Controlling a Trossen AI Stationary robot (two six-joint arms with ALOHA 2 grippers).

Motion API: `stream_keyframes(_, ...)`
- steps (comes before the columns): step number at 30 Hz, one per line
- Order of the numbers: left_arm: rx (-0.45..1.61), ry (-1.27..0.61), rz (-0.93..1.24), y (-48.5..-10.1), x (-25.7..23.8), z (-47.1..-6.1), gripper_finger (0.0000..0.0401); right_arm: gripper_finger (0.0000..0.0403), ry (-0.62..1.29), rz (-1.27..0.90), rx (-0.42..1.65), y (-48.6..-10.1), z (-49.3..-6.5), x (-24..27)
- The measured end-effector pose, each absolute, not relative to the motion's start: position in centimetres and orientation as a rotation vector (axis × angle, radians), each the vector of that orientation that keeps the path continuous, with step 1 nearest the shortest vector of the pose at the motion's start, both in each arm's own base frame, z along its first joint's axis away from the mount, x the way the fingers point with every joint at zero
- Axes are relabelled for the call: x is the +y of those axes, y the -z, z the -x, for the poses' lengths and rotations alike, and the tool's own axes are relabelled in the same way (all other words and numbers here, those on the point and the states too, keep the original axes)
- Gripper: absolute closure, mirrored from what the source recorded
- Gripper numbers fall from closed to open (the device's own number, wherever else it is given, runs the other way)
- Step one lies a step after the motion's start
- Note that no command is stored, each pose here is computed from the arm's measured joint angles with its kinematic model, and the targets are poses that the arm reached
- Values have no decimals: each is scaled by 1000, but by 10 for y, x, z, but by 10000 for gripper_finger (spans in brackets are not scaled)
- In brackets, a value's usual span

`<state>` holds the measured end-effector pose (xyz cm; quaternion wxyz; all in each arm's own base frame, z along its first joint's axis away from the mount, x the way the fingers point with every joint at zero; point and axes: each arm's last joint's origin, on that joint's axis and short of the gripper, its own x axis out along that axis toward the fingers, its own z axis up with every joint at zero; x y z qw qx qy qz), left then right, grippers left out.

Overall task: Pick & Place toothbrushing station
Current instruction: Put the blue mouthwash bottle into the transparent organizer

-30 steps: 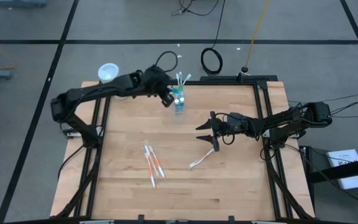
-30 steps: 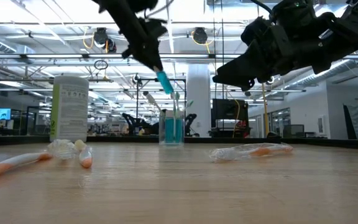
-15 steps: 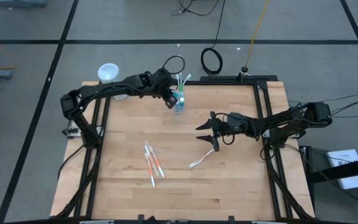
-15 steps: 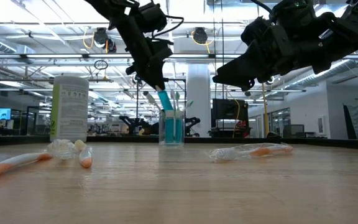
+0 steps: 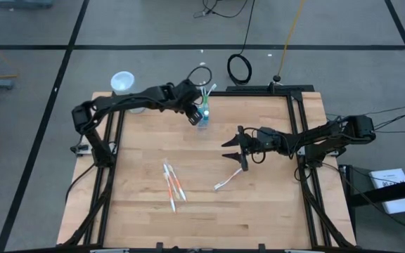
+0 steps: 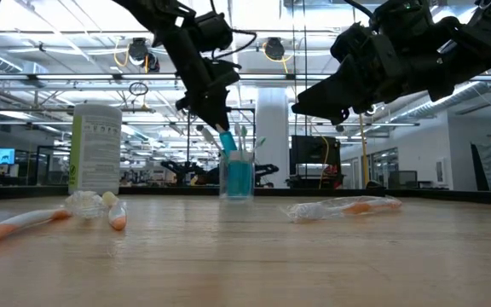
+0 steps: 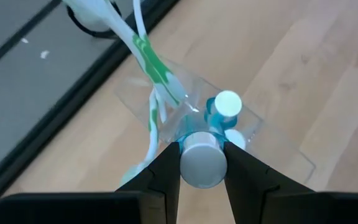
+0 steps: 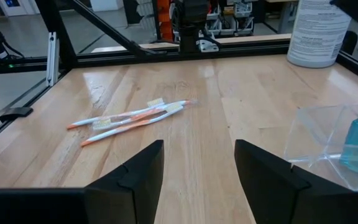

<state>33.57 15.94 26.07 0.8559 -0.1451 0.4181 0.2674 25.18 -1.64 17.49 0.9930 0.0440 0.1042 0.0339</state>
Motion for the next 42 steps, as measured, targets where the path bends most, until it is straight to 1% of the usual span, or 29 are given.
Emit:
stream_keyframes(4,906,-558,313,-253,160,-338,302,213,-68,-88,209,-175,-252,-16)
stream_keyframes(23,935,-552,331,-247,161,-339,302,217,-68,-88,208,-175,-252,-16)
stream_keyframes(37,950,-526,336,-228,166,-349,302,218,-68,-90,208,-175,-252,-16)
stream_keyframes(39,947,-523,331,-228,166,-350,290,218,-67,-91,208,-175,-252,-16)
stream_keyframes(42,942,-516,316,-228,166,-350,245,218,-68,-91,209,-175,-252,-16)
